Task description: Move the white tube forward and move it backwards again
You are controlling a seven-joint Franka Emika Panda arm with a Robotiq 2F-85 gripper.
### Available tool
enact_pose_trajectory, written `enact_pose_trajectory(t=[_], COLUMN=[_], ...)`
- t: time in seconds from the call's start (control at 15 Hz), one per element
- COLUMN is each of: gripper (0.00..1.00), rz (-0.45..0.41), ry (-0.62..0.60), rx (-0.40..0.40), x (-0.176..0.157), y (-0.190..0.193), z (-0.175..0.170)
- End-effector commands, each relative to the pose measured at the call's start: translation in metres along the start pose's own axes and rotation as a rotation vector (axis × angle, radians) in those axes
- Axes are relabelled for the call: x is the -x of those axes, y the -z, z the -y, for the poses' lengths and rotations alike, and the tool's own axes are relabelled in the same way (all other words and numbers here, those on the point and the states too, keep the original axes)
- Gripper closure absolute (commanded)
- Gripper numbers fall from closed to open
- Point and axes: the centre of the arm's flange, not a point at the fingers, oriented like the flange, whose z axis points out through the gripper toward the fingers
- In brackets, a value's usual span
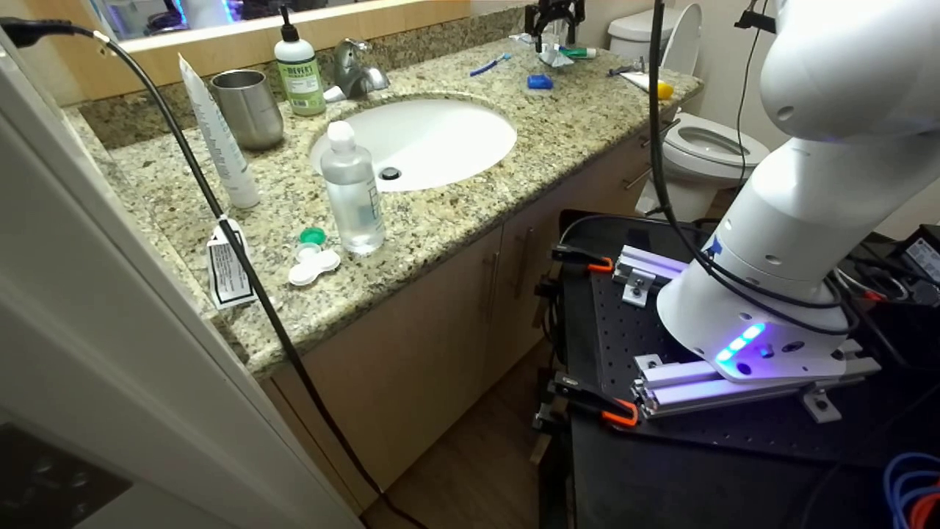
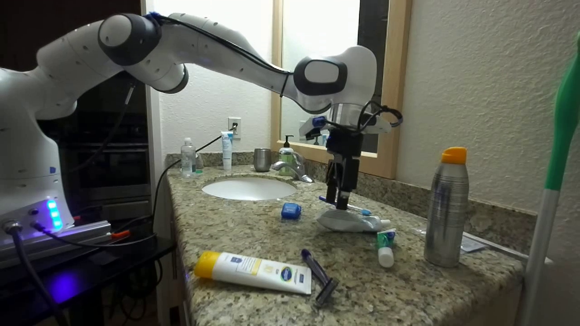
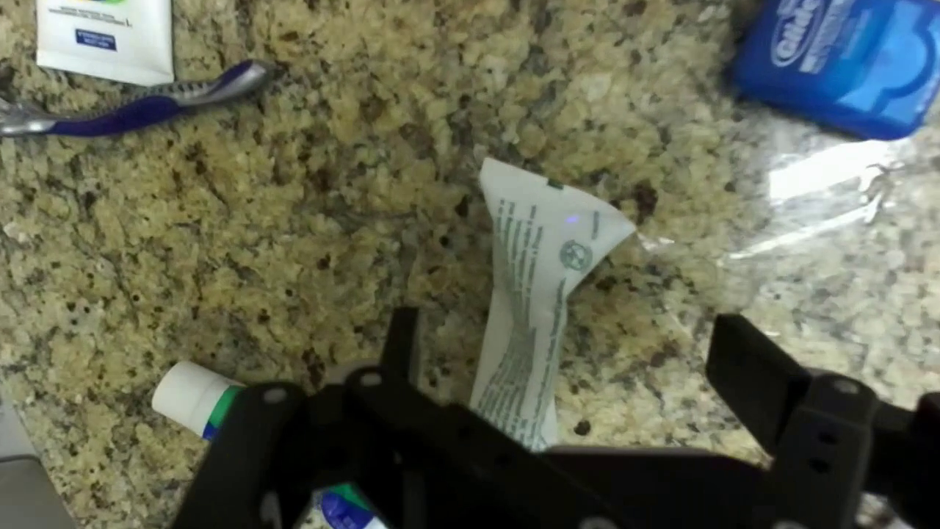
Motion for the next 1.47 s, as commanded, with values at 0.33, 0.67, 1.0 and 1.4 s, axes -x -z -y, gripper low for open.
enact_pose_trajectory(t=[0.33,0.67,1.0,1.4], gripper=[0.25,0.54,0.90,0.97], rz=[0.015,0.050,-0.007,-0.139], ry=[-0.008,-0.014,-0.073,-0.028], rx=[0.018,0.010,-0.004,-0.055], x=[-0.010,-0.012,-0.015,0.004], y=[-0.019,-0.023,-0.019,0.005], z=[-0.002,-0.001,-0.005,-0.016])
